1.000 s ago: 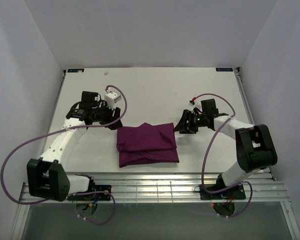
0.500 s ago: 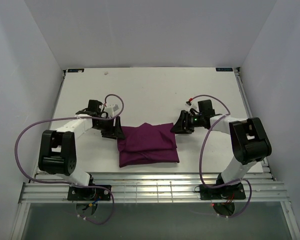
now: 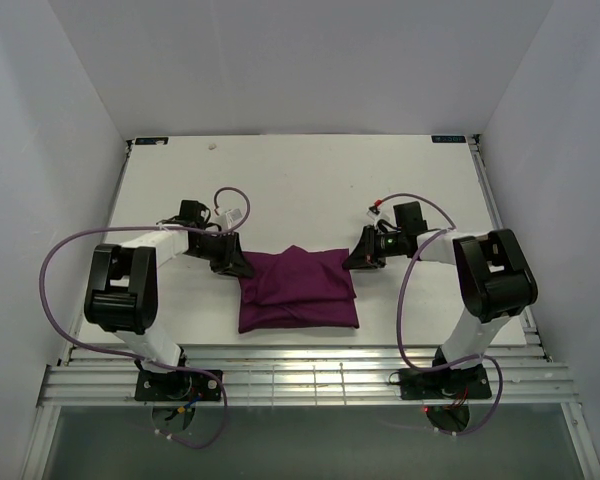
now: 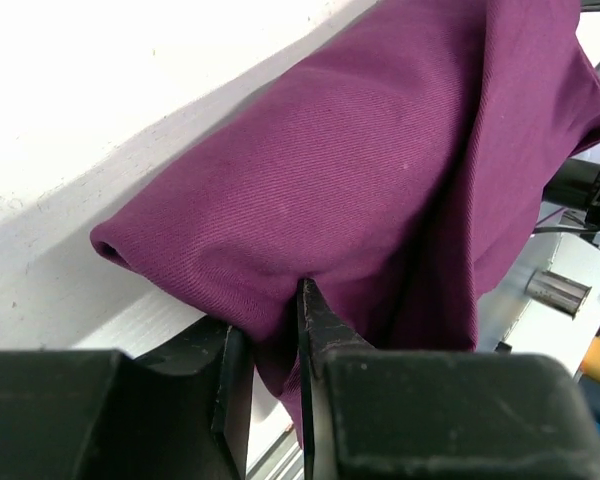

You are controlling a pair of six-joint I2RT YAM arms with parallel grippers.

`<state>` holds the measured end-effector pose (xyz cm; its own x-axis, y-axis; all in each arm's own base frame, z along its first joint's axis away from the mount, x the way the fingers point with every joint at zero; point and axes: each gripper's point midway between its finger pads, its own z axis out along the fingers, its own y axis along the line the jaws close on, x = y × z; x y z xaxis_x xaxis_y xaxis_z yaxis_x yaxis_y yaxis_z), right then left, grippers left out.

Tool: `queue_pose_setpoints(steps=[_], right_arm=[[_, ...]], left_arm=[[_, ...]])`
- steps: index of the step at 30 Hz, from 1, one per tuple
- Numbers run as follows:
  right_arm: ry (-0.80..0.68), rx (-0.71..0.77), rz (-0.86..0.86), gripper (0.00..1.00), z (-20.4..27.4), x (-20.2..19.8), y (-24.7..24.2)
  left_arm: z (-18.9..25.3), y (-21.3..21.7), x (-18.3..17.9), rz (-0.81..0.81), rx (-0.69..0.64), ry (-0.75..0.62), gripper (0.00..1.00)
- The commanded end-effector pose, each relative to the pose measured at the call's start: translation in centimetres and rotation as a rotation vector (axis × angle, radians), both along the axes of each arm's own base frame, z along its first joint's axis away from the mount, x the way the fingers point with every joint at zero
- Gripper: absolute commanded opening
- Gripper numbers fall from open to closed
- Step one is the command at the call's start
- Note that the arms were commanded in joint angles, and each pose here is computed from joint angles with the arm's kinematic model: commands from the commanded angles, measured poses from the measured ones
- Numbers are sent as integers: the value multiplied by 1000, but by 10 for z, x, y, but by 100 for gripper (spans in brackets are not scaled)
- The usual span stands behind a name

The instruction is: Prepare the surgical pack

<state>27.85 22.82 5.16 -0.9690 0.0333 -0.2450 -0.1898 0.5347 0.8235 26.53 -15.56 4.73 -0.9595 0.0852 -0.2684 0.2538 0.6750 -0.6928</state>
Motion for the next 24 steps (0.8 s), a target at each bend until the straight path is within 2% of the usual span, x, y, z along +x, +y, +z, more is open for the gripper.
queue_pose_setpoints(steps=[1,2,6,10,13,15,18,19,20,22,23,24], right_arm=[[-15,-17,-11,8,-4,9,3],[-15,-28,-22,8,-6,13,3],[-82,-54,-74,8,4,54,6],[-197,-67,-128,8,32,122,8],[-194,-95,-137,8,30,150,7],[-185,-113,-129,8,27,154,6],[-181,-137,-136,13,26,159,3],[-182,-142,-140,19,26,160,2],[-186,-145,-144,30,28,159,1],[-185,-163,-158,39,28,157,-3],[-184,-170,-167,47,29,158,-6],[-184,-177,-174,49,29,157,-8]], left_arm=[[-6,0,13,-59,15,-94,13],[-5,-1,20,-60,14,-119,8],[9,-8,61,-55,-12,-196,8],[7,-15,98,-51,-37,-235,8],[14,-17,129,-47,-31,-294,10],[6,-16,141,-46,-14,-303,12],[4,-13,162,-48,27,-348,20],[4,-12,166,-48,39,-360,27],[5,-9,171,-51,54,-377,32],[10,-5,174,-49,63,-396,43],[14,-2,176,-43,66,-403,54],[19,0,178,-38,60,-411,58]])
